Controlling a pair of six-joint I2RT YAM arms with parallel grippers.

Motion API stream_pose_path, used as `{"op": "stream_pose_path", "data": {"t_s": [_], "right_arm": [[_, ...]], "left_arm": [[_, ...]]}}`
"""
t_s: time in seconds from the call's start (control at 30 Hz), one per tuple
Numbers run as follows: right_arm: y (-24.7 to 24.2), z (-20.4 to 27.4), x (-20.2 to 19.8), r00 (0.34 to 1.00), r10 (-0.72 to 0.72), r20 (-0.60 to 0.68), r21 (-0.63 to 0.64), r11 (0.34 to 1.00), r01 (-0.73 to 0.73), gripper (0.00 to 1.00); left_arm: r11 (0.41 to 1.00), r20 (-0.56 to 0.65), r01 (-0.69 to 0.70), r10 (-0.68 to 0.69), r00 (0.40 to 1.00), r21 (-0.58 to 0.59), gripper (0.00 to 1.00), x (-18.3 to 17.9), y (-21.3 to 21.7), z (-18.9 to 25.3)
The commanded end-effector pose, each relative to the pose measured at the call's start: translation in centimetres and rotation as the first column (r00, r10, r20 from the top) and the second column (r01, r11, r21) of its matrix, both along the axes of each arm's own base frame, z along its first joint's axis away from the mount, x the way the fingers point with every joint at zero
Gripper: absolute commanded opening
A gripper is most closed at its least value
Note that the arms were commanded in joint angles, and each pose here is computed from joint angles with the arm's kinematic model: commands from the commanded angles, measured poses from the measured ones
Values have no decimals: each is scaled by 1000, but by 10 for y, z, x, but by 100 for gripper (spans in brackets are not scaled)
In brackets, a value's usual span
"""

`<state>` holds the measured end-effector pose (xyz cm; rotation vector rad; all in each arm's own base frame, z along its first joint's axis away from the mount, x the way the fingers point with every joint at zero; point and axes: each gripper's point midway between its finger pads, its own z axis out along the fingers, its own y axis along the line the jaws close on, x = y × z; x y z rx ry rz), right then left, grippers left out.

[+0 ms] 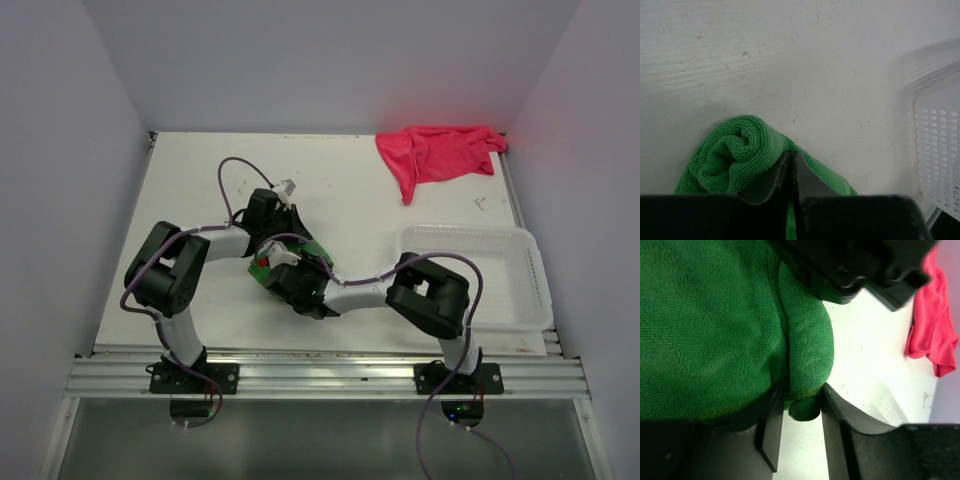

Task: Roll the towels
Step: Roll the towel

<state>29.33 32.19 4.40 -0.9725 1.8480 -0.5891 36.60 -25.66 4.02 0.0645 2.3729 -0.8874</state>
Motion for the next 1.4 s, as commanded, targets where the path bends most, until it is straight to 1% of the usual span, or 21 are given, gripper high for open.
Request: {"op": "stream_pose_path", "data": {"t_s": [0.0,0.13,0.2,0.3,0.33,0.37,0.4,0.43,0.47,0.5,0.53,0.57,0.6,0.63,0.7,0.77,0.83,0.9,1.0,1.2,1.37], "right_arm": [[13,40,5,1000,-28,-9,266,963,29,39],[3,42,7,995,-41,-89,379,923,72,44],[-1,39,5,992,-34,-123,405,911,82,45],[-3,44,4,983,-12,-185,493,864,103,46],[-6,51,9,978,-21,-206,551,824,134,46],[-2,52,7,970,16,-244,594,793,137,46],[-3,50,7,961,28,-274,621,769,155,46],[-9,51,14,953,8,-304,658,725,204,46],[-9,58,16,949,17,-313,689,692,215,46],[-6,54,11,932,65,-356,708,670,224,47],[-9,55,15,922,65,-381,728,636,256,47],[-4,60,17,919,94,-382,759,599,254,47],[0,59,14,902,132,-411,772,576,268,48],[-3,59,17,892,128,-433,784,542,302,48],[-4,59,19,882,140,-449,799,504,327,49],[-4,62,24,869,170,-465,825,441,355,49],[-6,63,25,858,186,-479,832,408,376,50],[-6,60,27,853,184,-489,826,412,384,50],[-5,50,27,840,186,-510,808,439,393,51],[-1,17,19,792,205,-575,766,475,433,52],[-5,-1,17,780,181,-600,738,502,451,52]], "left_arm": [[997,-57,-35,39,998,67,9,-15,14,-27],[996,-51,-41,44,998,76,9,-14,16,-28],[996,-47,-40,43,998,75,9,-13,16,-27],[996,-49,-40,43,998,76,8,-13,16,-29],[996,-45,-40,43,998,74,8,-13,15,-27],[996,-47,-41,44,998,74,8,-13,16,-28],[997,-41,-40,43,998,72,8,-13,16,-26],[997,-40,-42,45,998,69,8,-13,16,-26],[997,-41,-42,45,998,70,8,-14,16,-26],[997,-36,-42,44,998,68,8,-14,16,-24],[997,-37,-42,44,998,69,8,-14,16,-24],[997,-38,-40,43,998,68,8,-14,16,-24],[997,-35,-43,45,998,67,8,-14,16,-23],[997,-34,-43,45,998,66,8,-14,16,-22],[997,-33,-43,45,998,65,8,-14,16,-22],[997,-33,-43,45,998,68,8,-14,16,-22],[997,-35,-43,45,998,69,8,-15,17,-23],[997,-35,-43,45,998,67,8,-16,17,-22],[997,-38,-44,46,998,67,8,-18,18,-23],[997,-25,-51,52,998,62,8,-17,18,-19],[997,-17,-53,54,998,61,8,-17,19,-16]]}}
